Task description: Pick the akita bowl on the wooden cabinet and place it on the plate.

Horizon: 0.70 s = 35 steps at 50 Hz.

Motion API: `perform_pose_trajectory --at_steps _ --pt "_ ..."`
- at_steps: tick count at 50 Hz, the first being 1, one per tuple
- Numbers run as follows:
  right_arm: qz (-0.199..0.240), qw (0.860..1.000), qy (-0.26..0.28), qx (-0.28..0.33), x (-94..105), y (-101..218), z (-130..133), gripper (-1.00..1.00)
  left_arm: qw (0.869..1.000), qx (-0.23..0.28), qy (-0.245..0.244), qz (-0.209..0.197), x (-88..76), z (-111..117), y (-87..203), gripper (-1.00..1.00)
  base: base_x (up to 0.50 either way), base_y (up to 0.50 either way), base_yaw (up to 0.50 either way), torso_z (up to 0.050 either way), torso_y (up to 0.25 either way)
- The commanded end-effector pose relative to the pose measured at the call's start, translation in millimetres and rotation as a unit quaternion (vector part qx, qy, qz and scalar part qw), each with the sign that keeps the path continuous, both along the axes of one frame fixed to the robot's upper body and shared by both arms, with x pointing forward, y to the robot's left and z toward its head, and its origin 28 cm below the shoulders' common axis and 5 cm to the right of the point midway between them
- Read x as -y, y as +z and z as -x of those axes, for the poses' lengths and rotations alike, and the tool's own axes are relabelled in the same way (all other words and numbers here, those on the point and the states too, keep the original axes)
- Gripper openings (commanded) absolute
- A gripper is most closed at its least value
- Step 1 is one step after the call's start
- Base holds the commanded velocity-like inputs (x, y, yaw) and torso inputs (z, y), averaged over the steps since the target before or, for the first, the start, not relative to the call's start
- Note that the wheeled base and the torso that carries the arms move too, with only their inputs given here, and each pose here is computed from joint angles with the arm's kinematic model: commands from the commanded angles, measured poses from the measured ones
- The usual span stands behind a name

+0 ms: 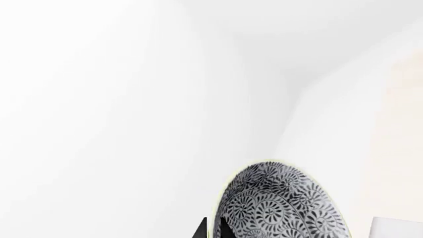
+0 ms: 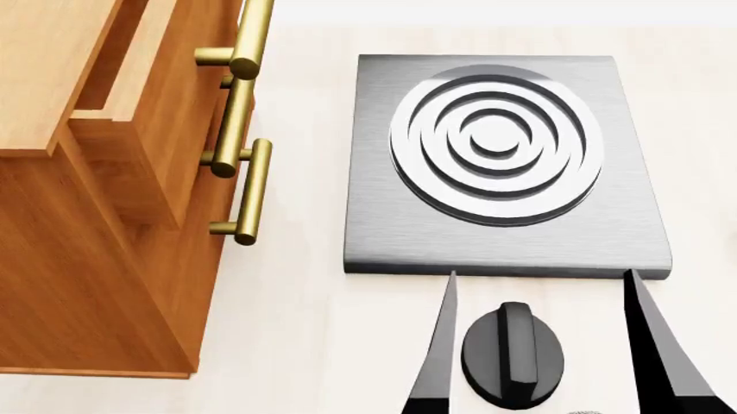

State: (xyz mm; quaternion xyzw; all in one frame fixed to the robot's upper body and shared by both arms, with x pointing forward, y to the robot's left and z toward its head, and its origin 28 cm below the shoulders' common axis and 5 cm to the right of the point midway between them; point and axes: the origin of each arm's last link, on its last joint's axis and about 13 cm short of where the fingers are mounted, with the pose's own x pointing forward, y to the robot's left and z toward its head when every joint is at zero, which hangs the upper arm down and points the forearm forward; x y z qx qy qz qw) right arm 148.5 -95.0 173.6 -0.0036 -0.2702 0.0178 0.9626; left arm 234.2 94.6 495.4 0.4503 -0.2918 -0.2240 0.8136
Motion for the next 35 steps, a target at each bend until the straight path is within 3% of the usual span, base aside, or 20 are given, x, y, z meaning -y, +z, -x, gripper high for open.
perform_pose_trajectory --at_steps 1,19,35 --pt "0.001 1.000 0.000 0.000 -0.2 0 0 1.00 1.000 0.006 0.010 -0.004 -2.3 -3 -9 -1.00 0.00 0.00 0.00 0.000 0.000" --pt "-0.007 1.000 -0.010 0.002 4.2 7 -1 1.00 0.999 -0.023 0.012 -0.019 -3.8 -20 -34 -1.00 0.00 0.00 0.00 0.000 0.000" --pt "0.014 1.000 0.002 0.021 -0.8 27 -6 1.00 0.999 -0.039 0.021 -0.021 -12.2 -27 -49 -1.00 0.00 0.00 0.00 0.001 0.001"
